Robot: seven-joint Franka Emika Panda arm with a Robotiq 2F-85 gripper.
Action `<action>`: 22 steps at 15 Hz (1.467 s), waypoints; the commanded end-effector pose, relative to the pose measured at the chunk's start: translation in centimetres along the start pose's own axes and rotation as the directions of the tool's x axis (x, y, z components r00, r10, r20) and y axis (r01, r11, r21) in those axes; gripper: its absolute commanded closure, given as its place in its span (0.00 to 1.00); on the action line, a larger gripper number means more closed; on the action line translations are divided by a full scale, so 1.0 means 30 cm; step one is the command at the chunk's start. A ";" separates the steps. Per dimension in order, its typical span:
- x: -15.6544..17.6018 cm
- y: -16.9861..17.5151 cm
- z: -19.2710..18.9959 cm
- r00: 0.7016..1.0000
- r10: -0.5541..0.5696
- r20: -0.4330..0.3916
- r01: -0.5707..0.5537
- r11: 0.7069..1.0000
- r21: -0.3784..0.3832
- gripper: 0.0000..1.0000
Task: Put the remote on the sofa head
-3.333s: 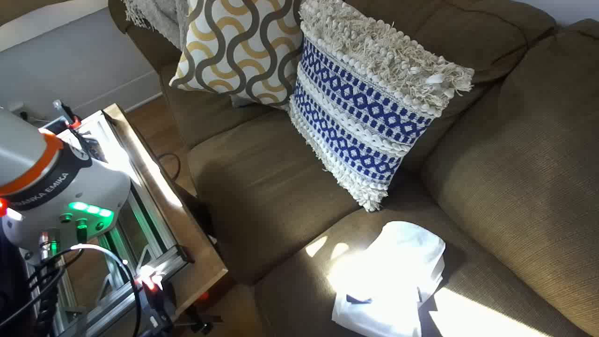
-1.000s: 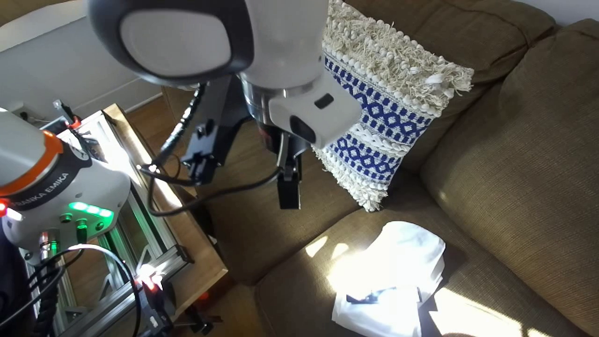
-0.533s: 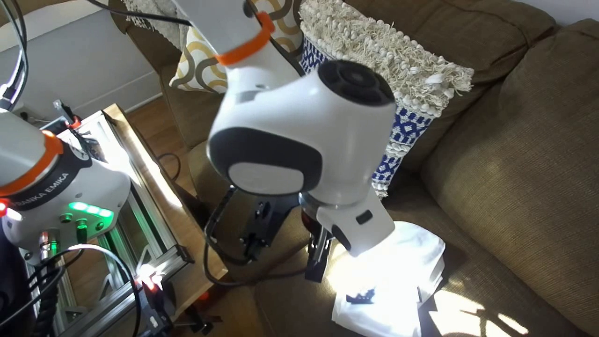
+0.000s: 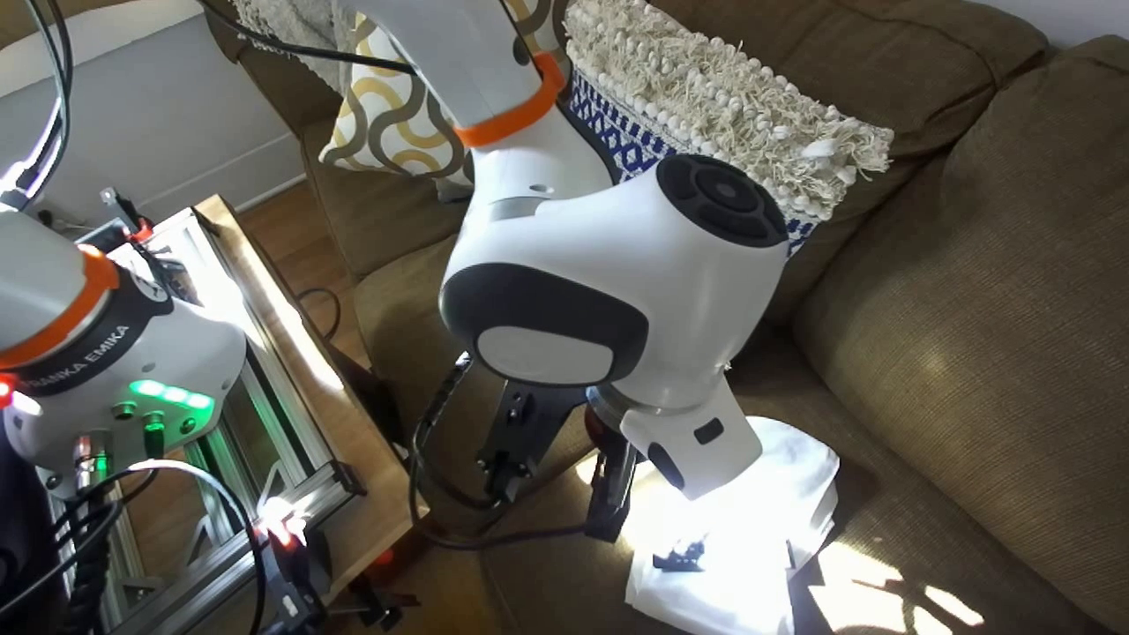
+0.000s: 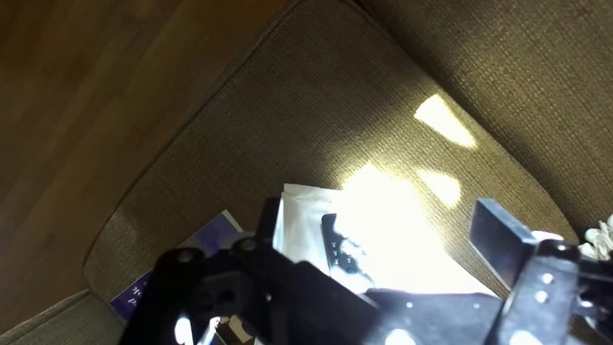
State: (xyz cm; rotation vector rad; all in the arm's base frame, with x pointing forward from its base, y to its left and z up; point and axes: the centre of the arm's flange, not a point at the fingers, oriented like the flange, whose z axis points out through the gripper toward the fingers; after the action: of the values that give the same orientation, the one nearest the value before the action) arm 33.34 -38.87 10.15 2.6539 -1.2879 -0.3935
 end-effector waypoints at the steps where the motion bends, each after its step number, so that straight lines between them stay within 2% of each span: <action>1: 0.040 0.004 0.042 0.999 -0.013 -0.049 0.017 0.995 0.096 0.00; 4: 0.128 0.034 0.135 0.993 -0.029 -0.118 0.058 0.966 0.251 0.00; 7: 0.197 0.069 0.249 0.995 -0.038 -0.090 0.071 0.914 0.399 0.00; 9: 0.250 0.114 0.312 0.995 -0.058 -0.077 0.086 0.890 0.448 0.00; 11: 0.305 0.174 0.376 0.995 -0.088 -0.052 0.102 0.894 0.436 0.00; 14: 0.378 0.262 0.410 0.999 -0.046 0.018 0.036 0.928 0.372 0.00; 15: 0.268 0.253 0.379 0.998 -0.063 -0.022 0.067 0.916 0.396 0.00; 18: 0.317 0.274 0.387 0.999 -0.050 -0.007 0.049 0.925 0.376 0.00; 19: 0.314 0.242 0.387 0.993 -0.086 -0.081 0.110 0.926 0.360 0.00; 20: 0.331 0.232 0.403 0.987 -0.099 -0.126 0.133 0.946 0.295 0.00; 22: 0.358 0.224 0.416 0.975 -0.131 -0.179 0.174 0.953 0.250 0.00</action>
State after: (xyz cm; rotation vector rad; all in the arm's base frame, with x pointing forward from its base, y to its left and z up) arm 30.72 -51.83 -0.22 2.9788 -1.2916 -0.0669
